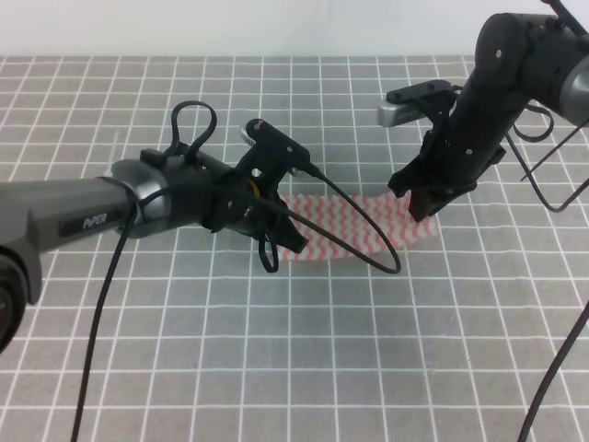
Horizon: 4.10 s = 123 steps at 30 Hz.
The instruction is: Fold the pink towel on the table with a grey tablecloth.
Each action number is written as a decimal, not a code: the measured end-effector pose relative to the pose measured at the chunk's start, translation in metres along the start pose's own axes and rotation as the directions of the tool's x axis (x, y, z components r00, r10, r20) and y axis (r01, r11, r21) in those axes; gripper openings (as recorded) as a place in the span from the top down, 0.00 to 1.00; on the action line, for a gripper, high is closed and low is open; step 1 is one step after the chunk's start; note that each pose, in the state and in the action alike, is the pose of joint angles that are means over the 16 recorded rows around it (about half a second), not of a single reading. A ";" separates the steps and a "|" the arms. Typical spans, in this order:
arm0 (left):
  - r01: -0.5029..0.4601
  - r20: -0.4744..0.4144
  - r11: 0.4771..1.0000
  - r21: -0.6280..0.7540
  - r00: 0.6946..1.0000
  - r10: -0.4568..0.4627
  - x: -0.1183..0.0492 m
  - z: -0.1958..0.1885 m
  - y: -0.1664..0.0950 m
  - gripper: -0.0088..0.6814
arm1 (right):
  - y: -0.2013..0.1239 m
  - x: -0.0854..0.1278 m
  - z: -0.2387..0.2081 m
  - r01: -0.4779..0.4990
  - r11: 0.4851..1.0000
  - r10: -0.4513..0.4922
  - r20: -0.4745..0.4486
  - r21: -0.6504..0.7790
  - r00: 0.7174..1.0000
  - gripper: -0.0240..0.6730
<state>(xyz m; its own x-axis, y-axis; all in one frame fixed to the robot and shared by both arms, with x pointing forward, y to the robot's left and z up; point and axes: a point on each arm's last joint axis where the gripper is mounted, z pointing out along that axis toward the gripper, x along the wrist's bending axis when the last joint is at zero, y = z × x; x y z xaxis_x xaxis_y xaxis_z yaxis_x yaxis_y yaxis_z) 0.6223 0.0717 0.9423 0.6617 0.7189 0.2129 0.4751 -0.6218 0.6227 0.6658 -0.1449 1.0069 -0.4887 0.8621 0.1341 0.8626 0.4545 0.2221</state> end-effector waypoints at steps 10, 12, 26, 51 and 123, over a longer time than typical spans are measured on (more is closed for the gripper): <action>0.005 0.001 1.000 0.003 1.000 -0.005 0.000 -0.003 0.001 0.99 | -0.003 -0.009 -0.002 -0.033 0.999 0.030 0.105 0.029 0.994 0.69; 0.010 0.001 1.000 0.002 1.000 -0.010 0.001 -0.005 0.002 0.99 | -0.004 -0.011 -0.002 -0.042 0.999 0.038 0.125 0.031 0.991 0.70; 0.068 0.059 0.998 0.008 0.996 -0.068 -0.001 -0.031 0.012 0.99 | -0.004 -0.011 0.015 -0.092 0.994 0.086 0.086 0.066 0.993 0.75; 0.013 0.191 0.999 0.051 0.981 -0.022 -0.018 0.002 -0.006 0.99 | 0.000 -0.012 0.052 -0.249 0.966 0.247 0.032 0.071 0.969 0.52; 0.012 0.187 0.995 -0.101 0.982 0.007 0.010 -0.135 0.038 0.99 | 0.040 0.075 0.033 -0.139 0.988 0.114 -0.290 -0.068 0.950 0.99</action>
<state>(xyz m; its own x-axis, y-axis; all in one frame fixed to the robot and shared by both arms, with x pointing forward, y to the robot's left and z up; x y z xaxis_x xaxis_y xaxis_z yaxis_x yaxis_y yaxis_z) 0.5688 0.0975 1.0692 0.7620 0.6436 0.0723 0.4221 -0.5782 0.6982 0.6679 -0.0551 0.9940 -0.4038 0.8060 0.4327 0.9114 0.3134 0.2667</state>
